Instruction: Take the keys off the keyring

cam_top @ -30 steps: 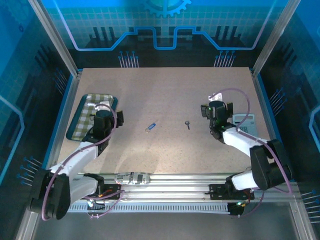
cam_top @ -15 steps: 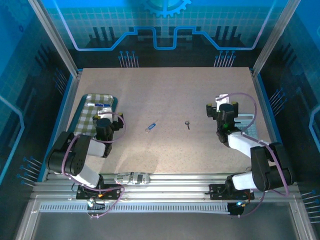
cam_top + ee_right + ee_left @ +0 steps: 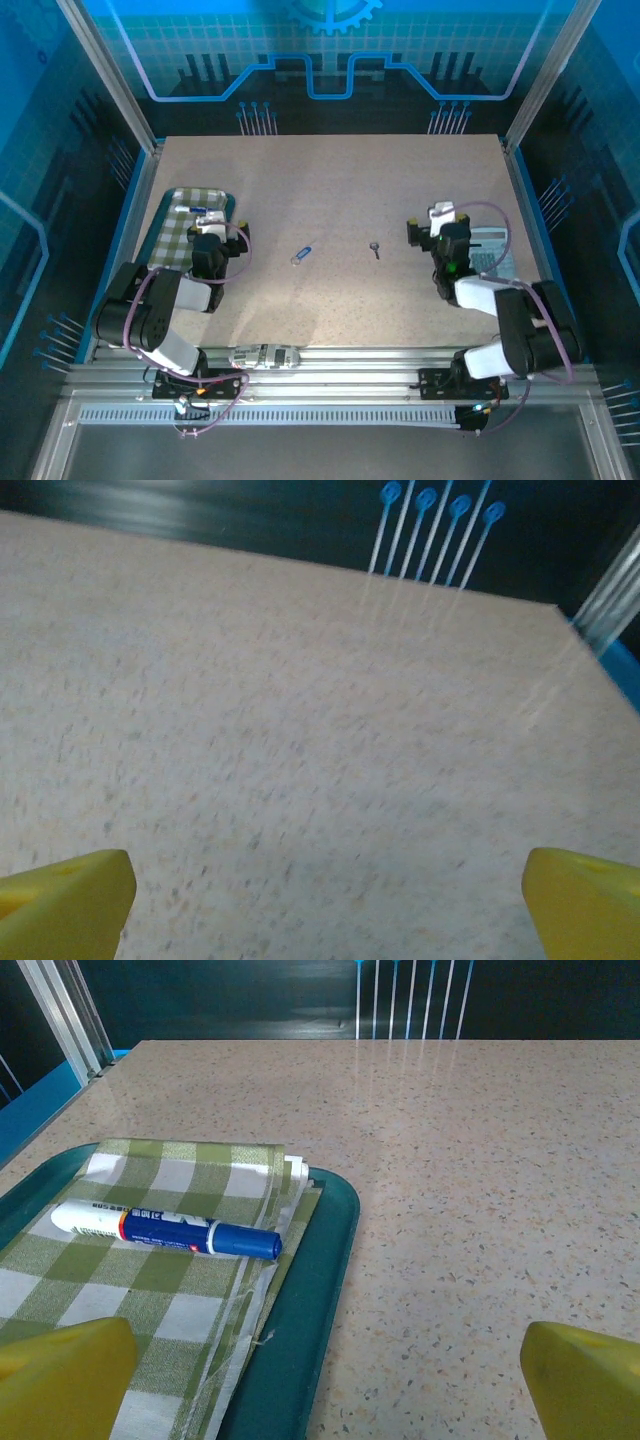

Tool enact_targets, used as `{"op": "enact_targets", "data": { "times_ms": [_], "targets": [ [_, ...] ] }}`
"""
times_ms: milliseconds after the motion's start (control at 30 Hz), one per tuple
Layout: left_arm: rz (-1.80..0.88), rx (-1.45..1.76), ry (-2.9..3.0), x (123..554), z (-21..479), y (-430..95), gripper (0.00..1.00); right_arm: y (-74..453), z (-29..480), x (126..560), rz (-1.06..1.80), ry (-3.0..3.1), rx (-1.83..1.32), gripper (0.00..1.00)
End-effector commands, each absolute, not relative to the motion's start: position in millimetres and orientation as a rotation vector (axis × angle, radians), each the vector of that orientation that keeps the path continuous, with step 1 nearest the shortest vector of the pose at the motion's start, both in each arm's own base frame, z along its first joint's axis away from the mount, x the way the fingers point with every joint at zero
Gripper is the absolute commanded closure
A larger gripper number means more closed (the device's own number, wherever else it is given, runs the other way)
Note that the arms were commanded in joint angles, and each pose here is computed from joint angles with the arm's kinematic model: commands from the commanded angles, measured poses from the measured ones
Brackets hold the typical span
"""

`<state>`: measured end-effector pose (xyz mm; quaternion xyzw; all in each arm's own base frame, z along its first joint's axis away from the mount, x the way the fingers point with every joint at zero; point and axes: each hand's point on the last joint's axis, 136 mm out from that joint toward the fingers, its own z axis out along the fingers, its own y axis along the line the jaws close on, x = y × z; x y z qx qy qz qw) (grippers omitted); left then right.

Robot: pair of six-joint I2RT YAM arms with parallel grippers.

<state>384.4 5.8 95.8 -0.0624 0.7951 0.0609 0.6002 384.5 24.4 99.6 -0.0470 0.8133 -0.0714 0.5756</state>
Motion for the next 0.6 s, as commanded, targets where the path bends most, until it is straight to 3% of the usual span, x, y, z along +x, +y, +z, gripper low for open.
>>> {"op": "enact_targets", "data": {
  "times_ms": [0, 567],
  "targets": [
    [0.13, -0.151, 1.826, 389.8, 102.0, 7.0, 0.01, 32.2, 106.1, 380.5, -0.065, 1.801, -0.144, 0.0],
    [0.139, -0.161, 1.826, 390.1, 102.2, 8.8, 0.01, 21.7, 99.8, 396.8, -0.098, 1.887, -0.092, 0.0]
  ]
}}
